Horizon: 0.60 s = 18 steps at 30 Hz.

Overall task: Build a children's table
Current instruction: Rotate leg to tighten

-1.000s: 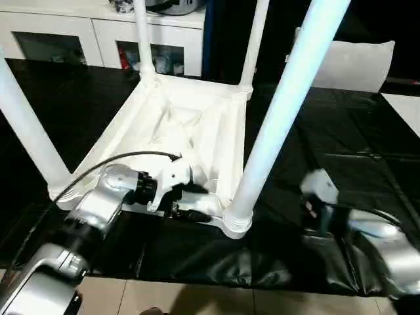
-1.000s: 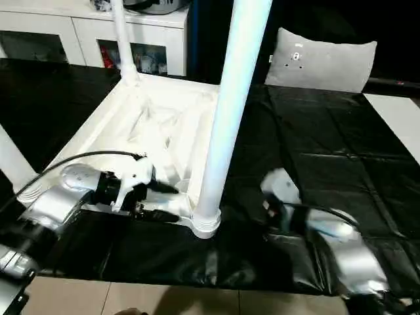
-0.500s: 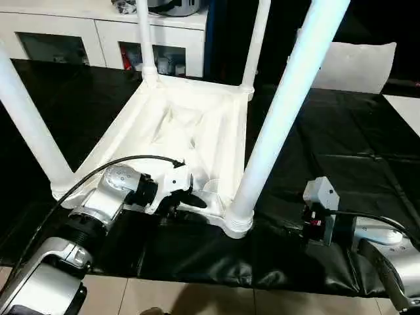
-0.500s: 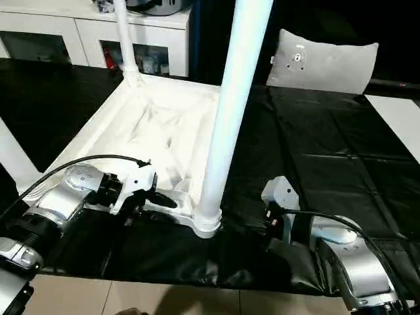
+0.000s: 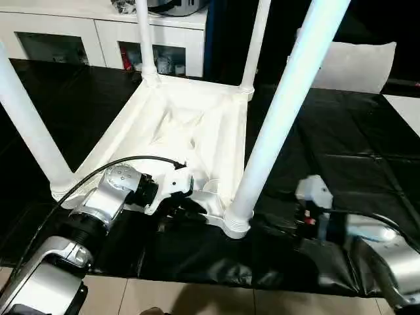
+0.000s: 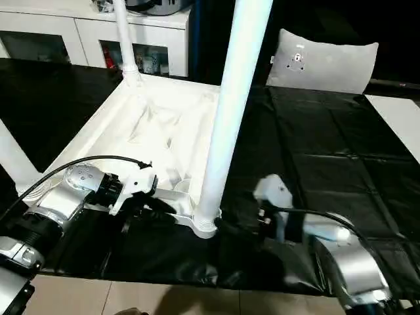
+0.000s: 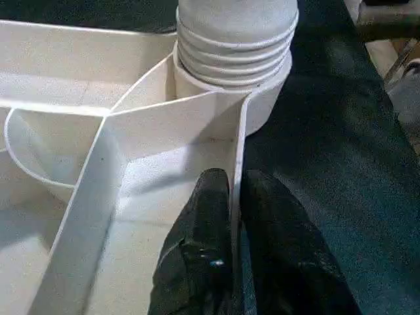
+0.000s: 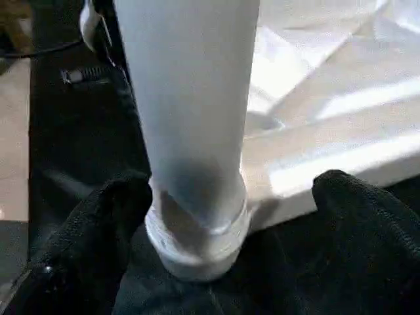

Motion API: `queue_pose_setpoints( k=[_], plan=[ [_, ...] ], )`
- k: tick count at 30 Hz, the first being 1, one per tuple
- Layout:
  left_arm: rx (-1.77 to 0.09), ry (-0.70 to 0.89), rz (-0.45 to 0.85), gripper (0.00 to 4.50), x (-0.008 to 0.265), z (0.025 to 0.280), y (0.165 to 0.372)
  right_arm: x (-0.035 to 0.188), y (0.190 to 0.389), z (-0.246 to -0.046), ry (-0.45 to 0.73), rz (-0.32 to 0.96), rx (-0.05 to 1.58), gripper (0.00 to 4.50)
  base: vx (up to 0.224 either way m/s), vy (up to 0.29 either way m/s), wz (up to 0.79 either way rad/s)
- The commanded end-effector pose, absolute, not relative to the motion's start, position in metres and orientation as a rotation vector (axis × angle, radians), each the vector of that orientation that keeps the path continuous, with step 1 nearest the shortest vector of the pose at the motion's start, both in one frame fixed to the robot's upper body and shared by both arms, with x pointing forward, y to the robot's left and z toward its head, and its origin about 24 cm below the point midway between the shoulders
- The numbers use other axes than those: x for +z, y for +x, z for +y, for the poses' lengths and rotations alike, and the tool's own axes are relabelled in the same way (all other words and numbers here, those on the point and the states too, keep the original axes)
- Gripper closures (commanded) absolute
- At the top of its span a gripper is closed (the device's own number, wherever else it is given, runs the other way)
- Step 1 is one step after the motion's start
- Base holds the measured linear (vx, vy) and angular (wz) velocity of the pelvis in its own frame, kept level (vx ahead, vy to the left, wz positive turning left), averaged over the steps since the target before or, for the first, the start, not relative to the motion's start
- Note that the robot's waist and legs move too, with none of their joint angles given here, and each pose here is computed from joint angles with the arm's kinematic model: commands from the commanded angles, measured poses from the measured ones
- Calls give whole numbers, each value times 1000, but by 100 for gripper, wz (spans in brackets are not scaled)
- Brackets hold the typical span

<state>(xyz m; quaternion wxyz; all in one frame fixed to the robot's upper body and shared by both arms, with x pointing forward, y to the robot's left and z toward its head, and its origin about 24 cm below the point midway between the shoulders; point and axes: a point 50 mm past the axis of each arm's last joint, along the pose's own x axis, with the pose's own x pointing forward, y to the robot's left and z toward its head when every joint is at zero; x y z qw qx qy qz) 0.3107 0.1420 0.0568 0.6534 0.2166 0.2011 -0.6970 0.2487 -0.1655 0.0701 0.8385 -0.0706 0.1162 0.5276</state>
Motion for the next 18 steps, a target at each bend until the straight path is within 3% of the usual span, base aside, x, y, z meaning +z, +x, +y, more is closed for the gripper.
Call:
queue_pose_setpoints(
  k=[1, 9, 18],
  plan=[
    [-1608, 521, 512, 435, 52, 144, 308, 73, 252, -162, -143, 242, 1151, 0, 0, 0, 0],
    [-1696, 575, 507, 450, 56, 140, 304, 69, 266, -146, -52, 271, 1311, 61, 0, 0, 0],
    [-1732, 597, 499, 450, 60, 136, 303, 66, 273, -144, -28, 342, 1418, 135, 0, 0, 0]
  ],
)
